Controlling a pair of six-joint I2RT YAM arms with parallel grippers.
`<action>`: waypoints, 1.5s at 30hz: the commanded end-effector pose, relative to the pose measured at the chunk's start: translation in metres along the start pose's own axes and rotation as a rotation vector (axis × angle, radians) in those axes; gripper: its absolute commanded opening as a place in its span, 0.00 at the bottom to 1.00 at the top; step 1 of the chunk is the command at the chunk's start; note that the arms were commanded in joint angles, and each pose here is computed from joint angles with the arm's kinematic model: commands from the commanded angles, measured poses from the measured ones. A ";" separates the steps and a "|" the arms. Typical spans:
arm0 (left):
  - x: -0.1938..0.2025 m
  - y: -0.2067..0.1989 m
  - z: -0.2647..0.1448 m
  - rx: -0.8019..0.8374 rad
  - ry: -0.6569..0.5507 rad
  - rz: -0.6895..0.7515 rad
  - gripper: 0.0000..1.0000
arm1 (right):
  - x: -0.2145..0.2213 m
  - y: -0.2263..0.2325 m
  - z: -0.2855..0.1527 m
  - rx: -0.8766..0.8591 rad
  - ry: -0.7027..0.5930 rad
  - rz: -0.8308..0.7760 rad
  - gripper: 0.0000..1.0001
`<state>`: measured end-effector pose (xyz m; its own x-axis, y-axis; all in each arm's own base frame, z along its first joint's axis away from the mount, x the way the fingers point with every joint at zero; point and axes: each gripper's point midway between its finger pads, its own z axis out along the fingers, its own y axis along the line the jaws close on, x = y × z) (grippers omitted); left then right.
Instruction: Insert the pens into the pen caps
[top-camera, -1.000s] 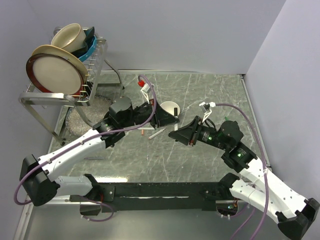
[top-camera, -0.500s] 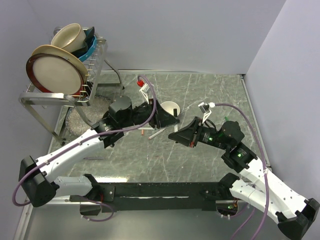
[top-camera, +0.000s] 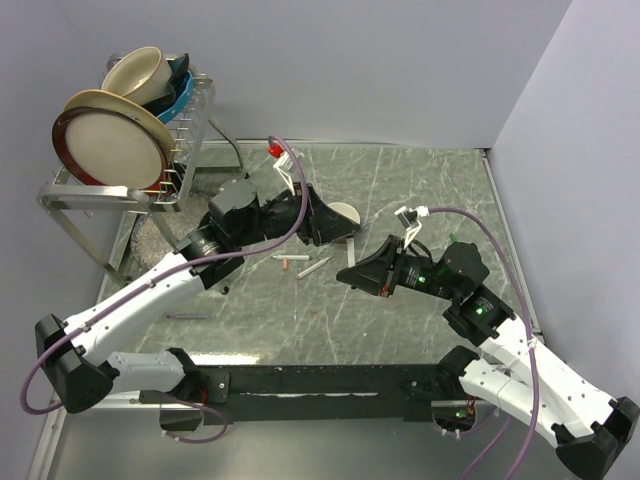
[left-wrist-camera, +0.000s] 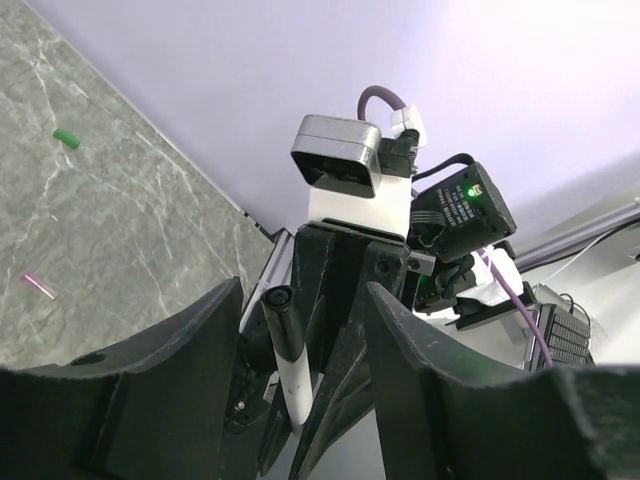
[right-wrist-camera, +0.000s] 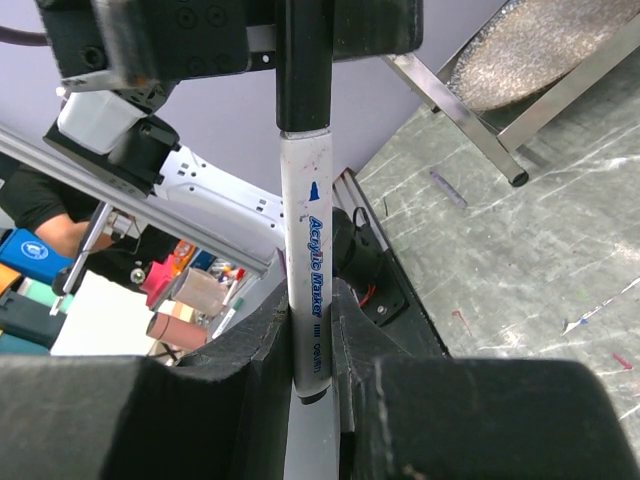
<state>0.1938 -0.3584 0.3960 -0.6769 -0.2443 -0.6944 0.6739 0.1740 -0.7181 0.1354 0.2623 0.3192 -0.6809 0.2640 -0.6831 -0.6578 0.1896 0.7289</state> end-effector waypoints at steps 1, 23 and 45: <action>-0.011 -0.011 0.002 0.025 -0.022 0.049 0.55 | -0.011 0.024 -0.003 -0.071 -0.022 -0.059 0.00; 0.045 -0.016 -0.017 0.114 0.115 -0.153 0.01 | -0.088 0.070 -0.005 -0.124 -0.282 -0.136 0.00; 0.122 -0.022 -0.043 0.144 0.142 -0.263 0.01 | -0.131 0.080 0.013 -0.174 -0.318 -0.186 0.00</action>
<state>0.1720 -0.3202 0.4072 -0.6547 -0.5509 -0.5175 0.6137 0.0122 -0.7894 0.1225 0.2794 0.3470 -0.7335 0.1150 -0.6699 -0.6662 0.0736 0.7422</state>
